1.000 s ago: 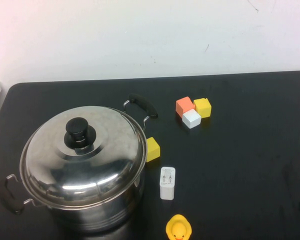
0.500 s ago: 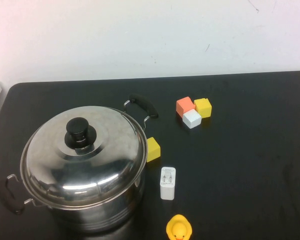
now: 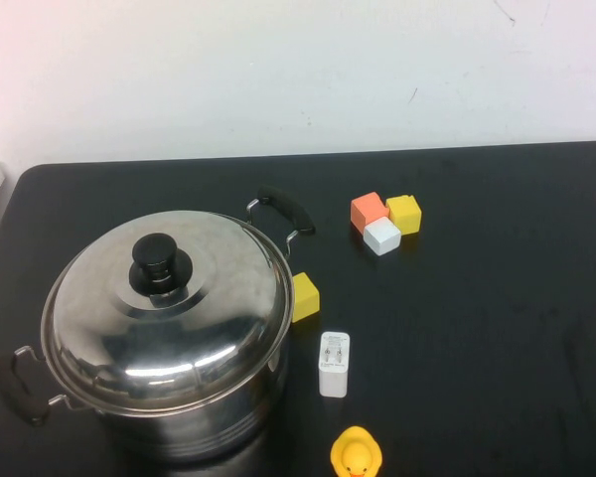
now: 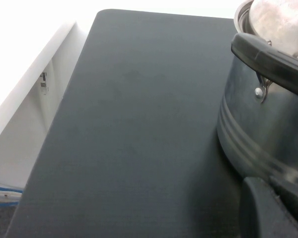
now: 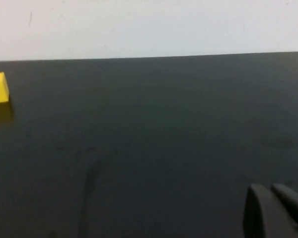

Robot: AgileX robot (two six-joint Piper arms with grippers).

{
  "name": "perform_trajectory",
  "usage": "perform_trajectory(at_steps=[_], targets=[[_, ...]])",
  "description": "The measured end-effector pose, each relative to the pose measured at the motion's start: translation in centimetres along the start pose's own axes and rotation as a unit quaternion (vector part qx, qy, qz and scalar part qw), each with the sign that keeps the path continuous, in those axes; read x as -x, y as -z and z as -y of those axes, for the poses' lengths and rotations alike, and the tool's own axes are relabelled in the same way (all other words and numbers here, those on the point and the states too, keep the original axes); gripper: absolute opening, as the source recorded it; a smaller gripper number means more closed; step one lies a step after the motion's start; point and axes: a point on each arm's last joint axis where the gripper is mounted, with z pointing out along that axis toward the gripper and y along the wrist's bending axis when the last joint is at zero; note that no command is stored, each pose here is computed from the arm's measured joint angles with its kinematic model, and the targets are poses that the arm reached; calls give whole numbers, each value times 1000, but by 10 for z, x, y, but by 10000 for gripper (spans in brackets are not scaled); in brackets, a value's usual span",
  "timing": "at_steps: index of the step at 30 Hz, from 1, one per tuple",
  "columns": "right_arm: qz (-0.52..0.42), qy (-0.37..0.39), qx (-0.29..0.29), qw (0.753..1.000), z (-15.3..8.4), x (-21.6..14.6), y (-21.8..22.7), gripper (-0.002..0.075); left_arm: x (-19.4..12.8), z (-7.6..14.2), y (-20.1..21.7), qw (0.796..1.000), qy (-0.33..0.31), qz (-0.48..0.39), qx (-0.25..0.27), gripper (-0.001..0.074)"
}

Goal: Cover the pot

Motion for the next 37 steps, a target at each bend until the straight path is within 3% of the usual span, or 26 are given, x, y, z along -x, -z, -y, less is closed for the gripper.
perform_trajectory(at_steps=[12, 37], targets=[[-42, -23, 47, 998, -5, -7, 1, -2, 0, 0, 0, 1000, 0, 0, 0, -2], [-50, -30, 47, 997, -5, -7, 1, -2, 0, 0, 0, 1000, 0, 0, 0, -2]])
